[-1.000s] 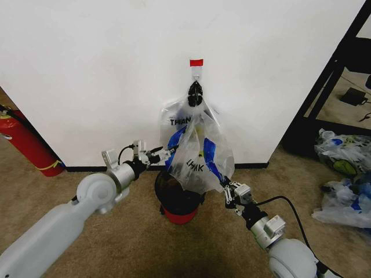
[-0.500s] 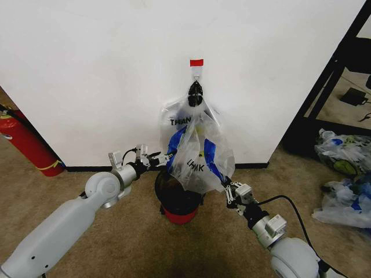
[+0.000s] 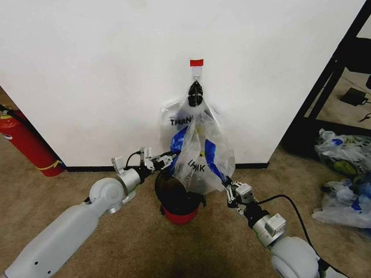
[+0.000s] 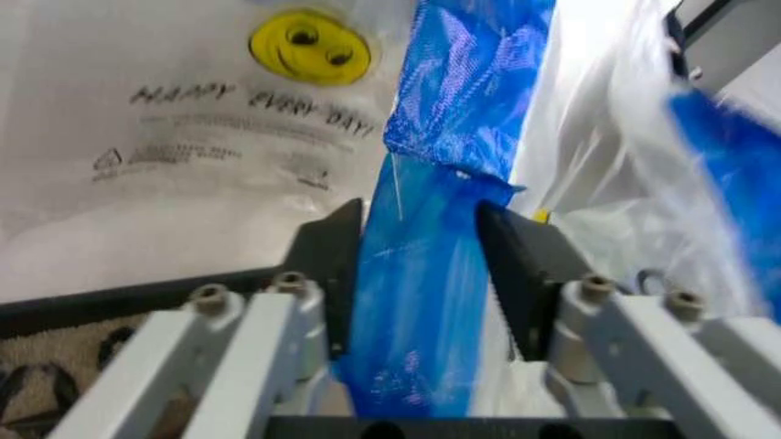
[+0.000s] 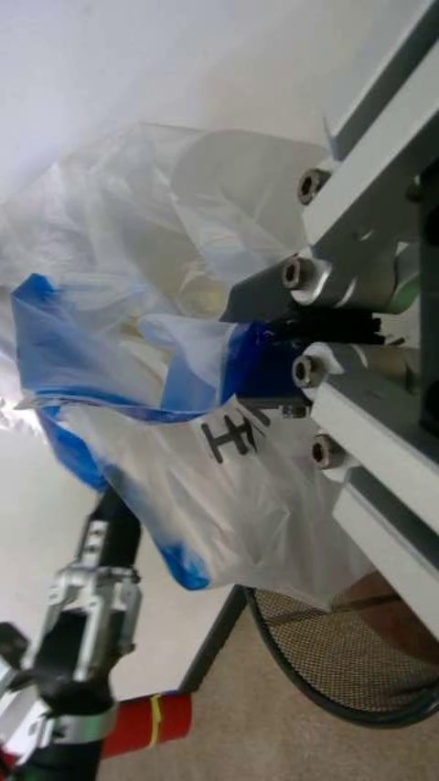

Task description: Pick up the garbage bag from the wall and place it over the trash bin.

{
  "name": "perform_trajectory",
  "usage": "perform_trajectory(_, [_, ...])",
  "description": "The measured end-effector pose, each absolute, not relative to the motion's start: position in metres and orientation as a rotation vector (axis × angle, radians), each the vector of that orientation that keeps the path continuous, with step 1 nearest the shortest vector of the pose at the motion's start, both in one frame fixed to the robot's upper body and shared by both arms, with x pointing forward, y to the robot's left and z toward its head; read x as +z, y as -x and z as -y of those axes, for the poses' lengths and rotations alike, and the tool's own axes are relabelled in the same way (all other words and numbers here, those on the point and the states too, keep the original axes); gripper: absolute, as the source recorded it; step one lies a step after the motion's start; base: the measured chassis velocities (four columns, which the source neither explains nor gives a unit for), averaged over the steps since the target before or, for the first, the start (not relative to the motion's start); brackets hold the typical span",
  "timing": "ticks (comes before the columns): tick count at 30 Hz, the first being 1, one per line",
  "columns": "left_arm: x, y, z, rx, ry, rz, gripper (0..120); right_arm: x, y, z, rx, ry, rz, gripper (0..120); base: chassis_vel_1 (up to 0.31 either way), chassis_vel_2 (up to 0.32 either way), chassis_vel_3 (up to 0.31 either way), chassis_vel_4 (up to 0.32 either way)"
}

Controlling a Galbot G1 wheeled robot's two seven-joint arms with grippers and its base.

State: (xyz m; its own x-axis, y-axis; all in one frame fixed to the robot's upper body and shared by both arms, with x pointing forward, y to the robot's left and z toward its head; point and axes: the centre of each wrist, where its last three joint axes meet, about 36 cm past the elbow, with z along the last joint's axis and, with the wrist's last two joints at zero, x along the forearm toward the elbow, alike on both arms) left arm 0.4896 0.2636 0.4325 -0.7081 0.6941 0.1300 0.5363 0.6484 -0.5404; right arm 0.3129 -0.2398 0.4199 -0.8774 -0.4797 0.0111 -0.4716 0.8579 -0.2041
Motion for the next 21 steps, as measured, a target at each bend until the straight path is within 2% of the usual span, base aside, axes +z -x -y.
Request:
perform_trajectory(9, [0.428,-0.487,-0.249,0.705,0.981,2.584,1,0.423,-0.313,0.243,-0.315,0.757,-2.990,0,0.000,0.000,0.000,0.000])
perform_trajectory(21, [0.447,-0.459,-0.258,0.728,0.937,2.696,0,0.426,-0.315,0.234,-0.199,0.720,-3.016,0,0.000,0.000,0.000,0.000])
